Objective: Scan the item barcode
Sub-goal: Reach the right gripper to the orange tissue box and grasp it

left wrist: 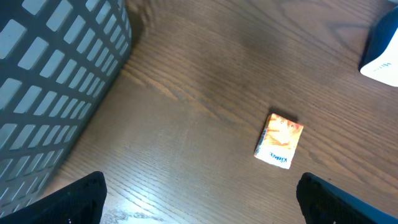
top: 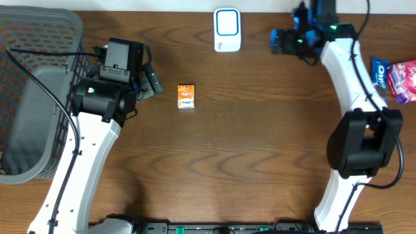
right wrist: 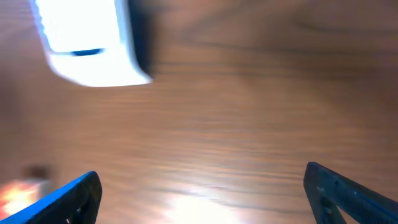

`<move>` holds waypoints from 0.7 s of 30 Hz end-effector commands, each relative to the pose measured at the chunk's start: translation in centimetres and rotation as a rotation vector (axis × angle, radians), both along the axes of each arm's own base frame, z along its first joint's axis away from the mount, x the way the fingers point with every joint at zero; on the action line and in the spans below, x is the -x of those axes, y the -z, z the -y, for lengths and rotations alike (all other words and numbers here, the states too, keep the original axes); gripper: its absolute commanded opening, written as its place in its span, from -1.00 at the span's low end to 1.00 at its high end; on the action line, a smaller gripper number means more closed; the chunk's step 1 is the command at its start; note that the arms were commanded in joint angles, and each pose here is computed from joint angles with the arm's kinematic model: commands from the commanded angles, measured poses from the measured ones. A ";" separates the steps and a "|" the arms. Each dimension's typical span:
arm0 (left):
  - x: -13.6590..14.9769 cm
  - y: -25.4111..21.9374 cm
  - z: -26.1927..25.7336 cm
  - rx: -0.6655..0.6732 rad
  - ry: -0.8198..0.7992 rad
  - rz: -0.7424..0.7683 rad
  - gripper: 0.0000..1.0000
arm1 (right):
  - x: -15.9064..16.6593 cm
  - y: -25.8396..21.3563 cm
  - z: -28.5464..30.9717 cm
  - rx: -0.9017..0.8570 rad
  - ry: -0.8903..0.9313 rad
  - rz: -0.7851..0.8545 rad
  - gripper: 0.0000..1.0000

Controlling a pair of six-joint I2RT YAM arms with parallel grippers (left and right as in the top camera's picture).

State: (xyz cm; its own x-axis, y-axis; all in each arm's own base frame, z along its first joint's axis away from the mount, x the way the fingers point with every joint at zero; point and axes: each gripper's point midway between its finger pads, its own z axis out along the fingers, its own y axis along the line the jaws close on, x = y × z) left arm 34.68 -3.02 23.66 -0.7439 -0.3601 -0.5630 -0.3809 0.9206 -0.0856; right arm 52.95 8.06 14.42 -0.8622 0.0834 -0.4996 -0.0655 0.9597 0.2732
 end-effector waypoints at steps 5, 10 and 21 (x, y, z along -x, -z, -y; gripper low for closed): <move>0.0 0.1 -0.1 -0.002 -0.005 -0.004 0.96 | 3.6 2.0 -13.1 -0.134 -0.206 -0.079 0.82; 0.0 0.1 -0.1 -0.002 -0.005 -0.004 0.96 | 6.3 6.8 -18.6 -0.168 -0.181 -0.227 0.52; 0.0 0.1 -0.1 -0.002 -0.005 -0.004 0.96 | 11.5 15.7 -25.5 -0.262 -0.257 -0.472 0.20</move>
State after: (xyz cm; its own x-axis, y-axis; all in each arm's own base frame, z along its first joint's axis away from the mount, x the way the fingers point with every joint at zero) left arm 34.70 -3.02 23.68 -0.7431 -0.3602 -0.5639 -0.3810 0.9206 -0.0860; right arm 44.05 32.42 2.09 -0.9803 -0.0768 -0.1820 -0.1612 0.8434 0.5125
